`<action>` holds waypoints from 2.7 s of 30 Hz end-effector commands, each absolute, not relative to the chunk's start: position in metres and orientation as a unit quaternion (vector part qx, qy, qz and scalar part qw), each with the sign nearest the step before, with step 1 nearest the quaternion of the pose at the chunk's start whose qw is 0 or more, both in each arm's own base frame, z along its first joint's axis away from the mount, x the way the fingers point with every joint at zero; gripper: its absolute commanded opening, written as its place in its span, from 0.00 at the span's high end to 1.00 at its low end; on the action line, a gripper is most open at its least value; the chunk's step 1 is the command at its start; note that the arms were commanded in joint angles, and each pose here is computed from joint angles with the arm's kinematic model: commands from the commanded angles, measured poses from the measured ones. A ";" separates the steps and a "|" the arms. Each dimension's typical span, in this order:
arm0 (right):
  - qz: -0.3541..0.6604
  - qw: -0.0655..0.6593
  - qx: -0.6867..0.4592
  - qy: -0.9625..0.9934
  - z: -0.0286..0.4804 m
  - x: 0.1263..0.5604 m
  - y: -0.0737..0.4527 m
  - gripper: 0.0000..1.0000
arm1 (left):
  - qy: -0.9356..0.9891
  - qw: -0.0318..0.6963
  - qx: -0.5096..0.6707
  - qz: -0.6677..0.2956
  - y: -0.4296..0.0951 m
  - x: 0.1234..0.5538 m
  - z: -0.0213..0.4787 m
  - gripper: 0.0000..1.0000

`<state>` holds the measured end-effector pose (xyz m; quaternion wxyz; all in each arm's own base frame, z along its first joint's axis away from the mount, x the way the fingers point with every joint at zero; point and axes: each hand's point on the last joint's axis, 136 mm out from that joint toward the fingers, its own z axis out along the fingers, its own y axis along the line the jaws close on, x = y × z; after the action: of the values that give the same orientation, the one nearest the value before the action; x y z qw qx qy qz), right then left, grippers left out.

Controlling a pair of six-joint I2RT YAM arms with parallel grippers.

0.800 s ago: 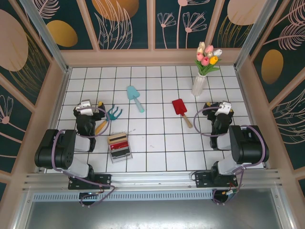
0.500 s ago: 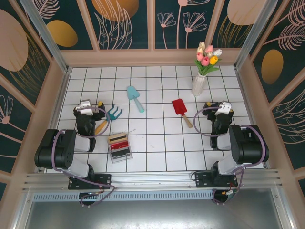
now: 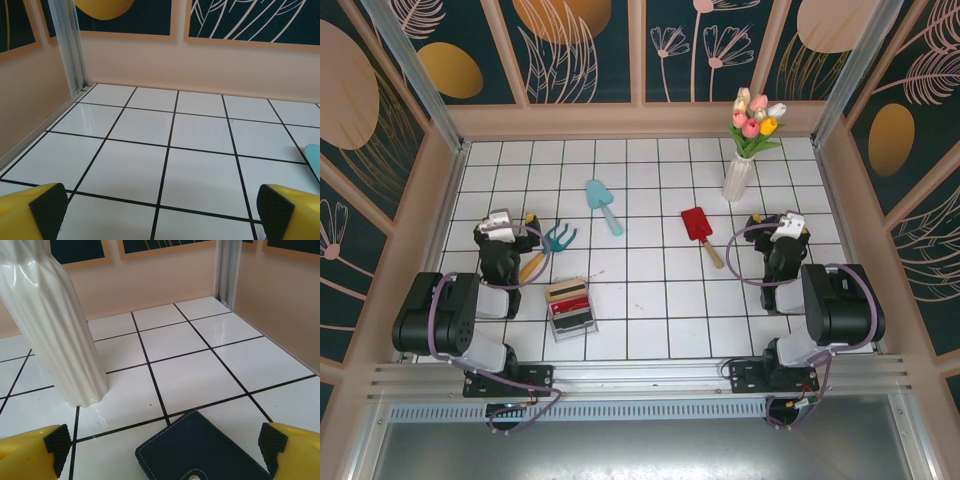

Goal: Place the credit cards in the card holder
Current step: Move the card holder to the bottom-center of the table.

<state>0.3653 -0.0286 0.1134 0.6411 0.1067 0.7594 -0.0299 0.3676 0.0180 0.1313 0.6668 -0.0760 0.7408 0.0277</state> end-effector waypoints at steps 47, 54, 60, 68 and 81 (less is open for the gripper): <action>0.197 0.155 0.368 0.895 0.007 0.259 0.009 0.65 | 0.823 0.402 -0.073 -0.394 -0.150 0.322 0.179 0.01; 0.237 0.131 0.332 0.903 0.002 0.207 0.065 0.67 | 0.830 0.383 -0.060 -0.400 -0.166 0.332 0.176 0.01; 0.295 0.128 0.213 0.923 0.014 0.182 0.127 0.71 | 0.836 0.369 -0.060 -0.401 -0.175 0.333 0.167 0.01; 0.304 0.109 -0.018 0.946 0.026 0.172 0.213 0.70 | 0.839 0.361 -0.064 -0.401 -0.177 0.335 0.161 0.01; 0.202 0.177 -0.113 0.957 0.066 0.226 0.281 0.66 | 0.847 0.361 -0.076 -0.383 -0.166 0.320 0.153 0.01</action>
<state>0.2170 0.3118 0.0590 0.1519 -0.1605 0.9404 0.2585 0.3262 -0.1665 0.1578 0.3658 -0.0749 0.8439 -0.3853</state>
